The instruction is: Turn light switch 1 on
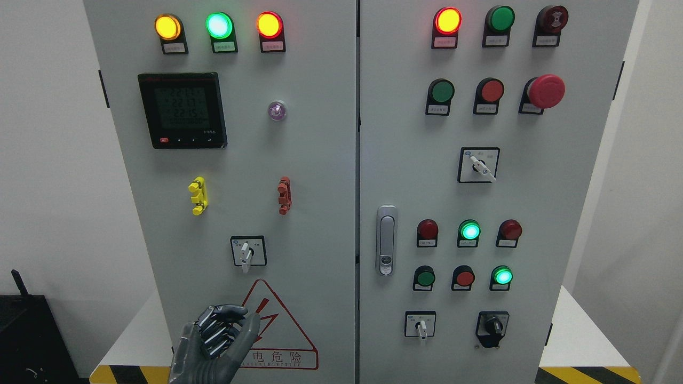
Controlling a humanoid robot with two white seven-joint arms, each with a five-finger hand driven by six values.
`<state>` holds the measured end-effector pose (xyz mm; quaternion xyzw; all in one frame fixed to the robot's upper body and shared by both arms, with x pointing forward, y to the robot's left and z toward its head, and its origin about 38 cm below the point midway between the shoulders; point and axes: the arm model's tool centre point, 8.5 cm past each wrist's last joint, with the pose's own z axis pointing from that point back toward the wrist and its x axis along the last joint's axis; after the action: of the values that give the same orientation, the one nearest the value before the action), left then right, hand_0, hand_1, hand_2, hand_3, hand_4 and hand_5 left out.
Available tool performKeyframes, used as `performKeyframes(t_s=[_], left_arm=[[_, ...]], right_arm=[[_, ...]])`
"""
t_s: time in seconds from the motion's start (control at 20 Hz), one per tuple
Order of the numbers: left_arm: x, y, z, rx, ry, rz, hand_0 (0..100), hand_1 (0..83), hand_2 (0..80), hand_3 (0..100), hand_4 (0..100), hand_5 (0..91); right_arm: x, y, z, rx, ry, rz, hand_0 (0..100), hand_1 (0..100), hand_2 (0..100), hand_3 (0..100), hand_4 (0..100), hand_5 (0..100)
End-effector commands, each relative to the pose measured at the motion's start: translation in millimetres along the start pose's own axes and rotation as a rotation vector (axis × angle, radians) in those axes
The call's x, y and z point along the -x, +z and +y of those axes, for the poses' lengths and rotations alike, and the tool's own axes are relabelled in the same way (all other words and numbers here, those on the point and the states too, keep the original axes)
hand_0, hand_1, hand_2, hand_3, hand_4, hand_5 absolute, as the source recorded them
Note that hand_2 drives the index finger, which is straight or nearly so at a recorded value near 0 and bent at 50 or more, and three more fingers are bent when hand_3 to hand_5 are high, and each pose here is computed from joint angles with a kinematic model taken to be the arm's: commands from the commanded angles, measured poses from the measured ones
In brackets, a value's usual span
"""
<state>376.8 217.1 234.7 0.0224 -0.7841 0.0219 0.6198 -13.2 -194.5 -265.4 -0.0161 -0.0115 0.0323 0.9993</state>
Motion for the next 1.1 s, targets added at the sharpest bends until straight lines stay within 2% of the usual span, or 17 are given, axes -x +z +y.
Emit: performKeyframes(t_s=[0.0, 0.3, 1.05], left_arm=[[-6.5, -9.9, 0.3, -0.018, -0.001, -0.004, 11, 69.0, 49.1, 69, 81, 74.7], [-13.1, -22.0, 2.6, -0.050, -0.036, -0.013, 10, 69.5, 49.3, 69, 81, 75.7], [-21.6, -34.6, 5.9, -0.063, -0.041, 0.005, 10, 69.5, 50.1, 70, 82, 77.0]], right_arm=[[0.2, 0.0, 0.1, -0.001, -0.024, 0.002, 0, 0, 0, 0, 0, 0], [0.2, 0.0, 0.1, -0.001, -0.024, 0.002, 0, 0, 0, 0, 0, 0], [0.2, 0.0, 0.1, -0.001, -0.024, 0.002, 0, 0, 0, 0, 0, 0]])
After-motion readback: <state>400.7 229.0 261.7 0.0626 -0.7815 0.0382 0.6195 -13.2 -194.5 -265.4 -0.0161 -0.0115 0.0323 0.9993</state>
